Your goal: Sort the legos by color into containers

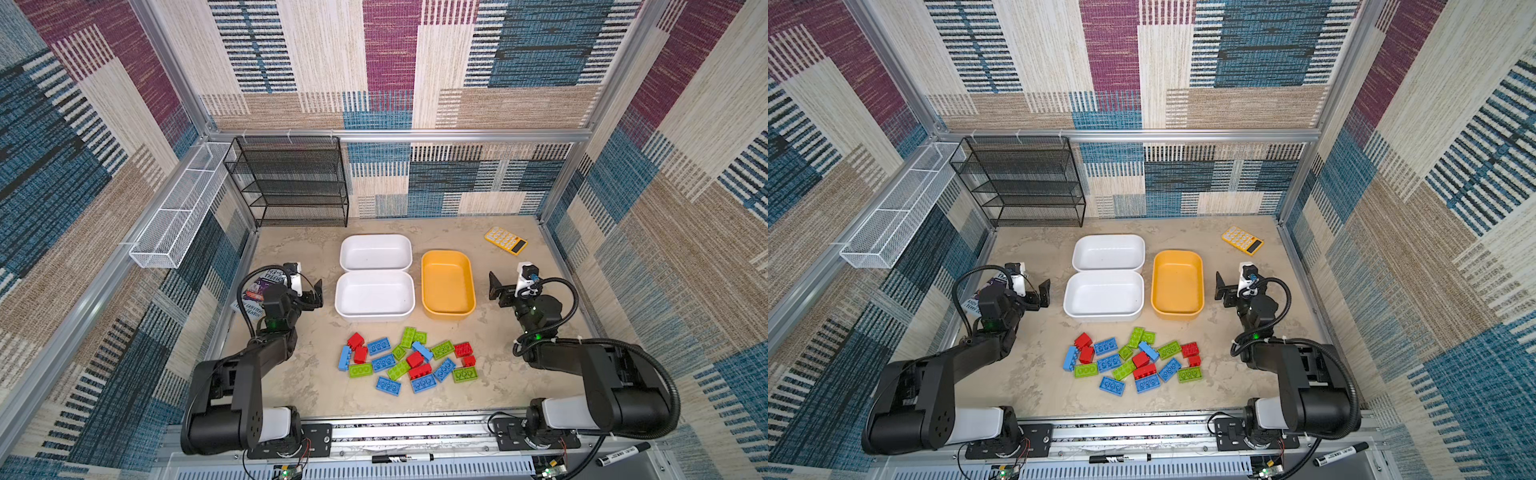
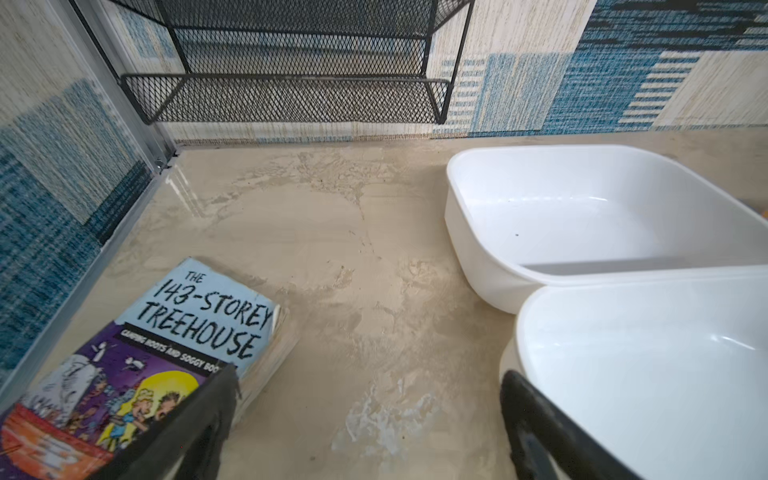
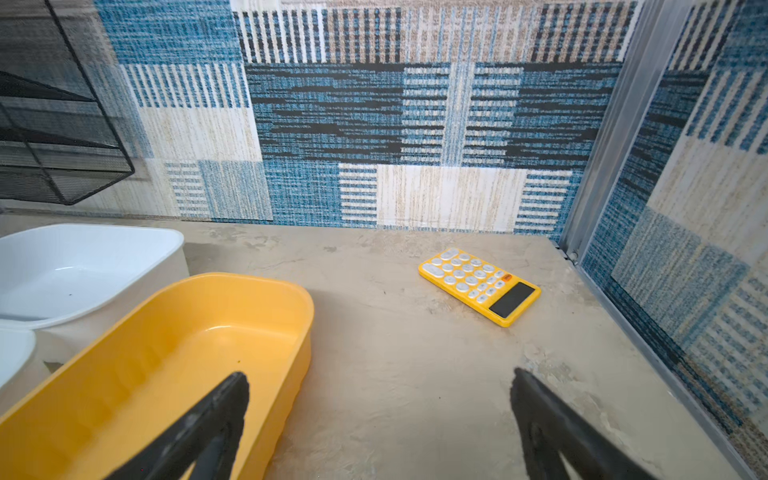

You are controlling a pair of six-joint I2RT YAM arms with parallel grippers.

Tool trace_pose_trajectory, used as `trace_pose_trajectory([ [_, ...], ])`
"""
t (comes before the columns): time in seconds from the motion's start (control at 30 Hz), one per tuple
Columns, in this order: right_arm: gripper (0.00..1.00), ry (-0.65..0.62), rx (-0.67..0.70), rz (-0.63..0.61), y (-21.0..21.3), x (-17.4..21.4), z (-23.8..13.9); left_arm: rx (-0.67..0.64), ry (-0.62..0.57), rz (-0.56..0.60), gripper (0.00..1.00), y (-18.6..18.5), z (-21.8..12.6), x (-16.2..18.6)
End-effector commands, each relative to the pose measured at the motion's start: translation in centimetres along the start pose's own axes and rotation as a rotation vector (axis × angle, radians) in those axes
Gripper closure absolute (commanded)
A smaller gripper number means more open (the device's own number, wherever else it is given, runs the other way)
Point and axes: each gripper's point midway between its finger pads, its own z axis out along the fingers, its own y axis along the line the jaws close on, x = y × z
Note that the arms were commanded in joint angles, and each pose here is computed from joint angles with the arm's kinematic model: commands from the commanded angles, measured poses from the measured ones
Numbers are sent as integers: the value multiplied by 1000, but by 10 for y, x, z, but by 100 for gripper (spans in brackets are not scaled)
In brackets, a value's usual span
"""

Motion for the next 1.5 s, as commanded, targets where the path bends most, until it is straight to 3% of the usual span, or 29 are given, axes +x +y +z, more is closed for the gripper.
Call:
trace_pose_trajectory([
  [0.0,1,6,-71,-25,12,-14,-2,25,112,-31,1,-6,-16,-5],
  [0.17,1,36,-208,-47,36,-41,-10,181,222,-37,1,-36,-51,-25],
  [0.33,1,118,-370,-61,62,-61,-24,383,396,-36,1,-75,-96,-17],
  [0.43,1,173,-476,-54,78,-71,-35,487,474,16,1,-95,-125,-2],
  [0.63,1,267,-663,-29,107,-88,-58,570,571,193,2,-116,-157,25],
  [0.87,1,353,-804,-26,137,-84,-79,629,722,372,10,-131,-156,74],
  [0.97,1,369,-815,-29,144,-79,-82,603,730,445,14,-133,-149,85],
  [1.23,1,389,-815,-34,149,-71,-82,535,693,538,24,-137,-128,108],
  [1.47,1,404,-810,-35,150,-64,-82,502,718,538,30,-148,-108,118],
])
